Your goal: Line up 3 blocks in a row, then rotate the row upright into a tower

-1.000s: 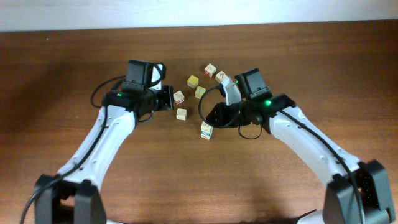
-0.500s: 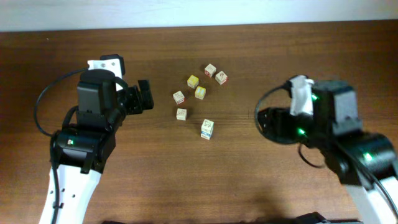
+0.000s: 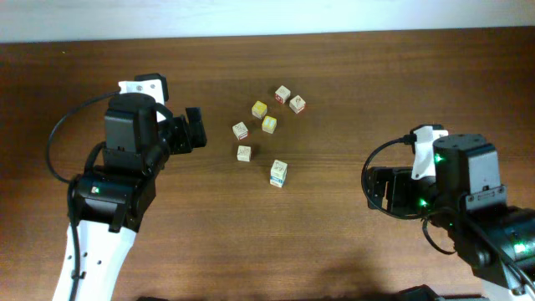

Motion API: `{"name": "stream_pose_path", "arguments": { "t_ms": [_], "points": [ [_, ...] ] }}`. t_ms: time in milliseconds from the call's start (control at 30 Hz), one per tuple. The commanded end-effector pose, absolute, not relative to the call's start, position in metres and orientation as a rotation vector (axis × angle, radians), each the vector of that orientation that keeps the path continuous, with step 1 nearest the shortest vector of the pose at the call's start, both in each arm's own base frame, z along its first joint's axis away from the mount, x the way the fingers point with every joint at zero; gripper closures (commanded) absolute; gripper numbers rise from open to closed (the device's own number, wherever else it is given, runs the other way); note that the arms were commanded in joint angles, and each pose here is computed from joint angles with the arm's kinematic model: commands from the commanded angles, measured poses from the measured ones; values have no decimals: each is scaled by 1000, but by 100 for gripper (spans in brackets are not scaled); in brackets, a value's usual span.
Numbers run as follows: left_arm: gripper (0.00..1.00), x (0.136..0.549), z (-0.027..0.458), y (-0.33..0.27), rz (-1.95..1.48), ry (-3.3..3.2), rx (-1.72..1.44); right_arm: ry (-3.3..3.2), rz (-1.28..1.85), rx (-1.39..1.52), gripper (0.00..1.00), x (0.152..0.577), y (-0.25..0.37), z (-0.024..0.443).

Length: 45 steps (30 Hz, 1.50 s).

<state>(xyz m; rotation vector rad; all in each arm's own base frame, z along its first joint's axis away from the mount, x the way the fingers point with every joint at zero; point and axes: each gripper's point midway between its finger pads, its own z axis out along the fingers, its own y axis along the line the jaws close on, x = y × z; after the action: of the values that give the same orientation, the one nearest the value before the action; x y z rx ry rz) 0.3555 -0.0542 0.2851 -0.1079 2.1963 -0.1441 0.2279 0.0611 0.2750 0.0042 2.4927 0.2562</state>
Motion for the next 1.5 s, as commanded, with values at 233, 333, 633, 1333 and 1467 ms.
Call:
{"name": "stream_pose_path", "arguments": {
  "t_ms": [233, 333, 633, 1333, 1467],
  "points": [
    [1, 357, 291, -50, -124, 2180, -112, 2256, 46, -113, 1, 258, 38, 315],
    [1, 357, 291, -50, -124, 2180, -112, 2095, 47, -27, 1, 258, 19, 334],
    [1, 357, 291, -50, -124, 2180, -112, 1730, 31, -103, 1, 240, 12, 291],
    [1, 357, 291, -50, -124, 2180, -112, 1642, -24, -60, 1, 246, 1, 157],
    [1, 357, 291, -50, -124, 2180, -112, 1642, -24, -60, 1, 246, 1, 157]
  ]
}}
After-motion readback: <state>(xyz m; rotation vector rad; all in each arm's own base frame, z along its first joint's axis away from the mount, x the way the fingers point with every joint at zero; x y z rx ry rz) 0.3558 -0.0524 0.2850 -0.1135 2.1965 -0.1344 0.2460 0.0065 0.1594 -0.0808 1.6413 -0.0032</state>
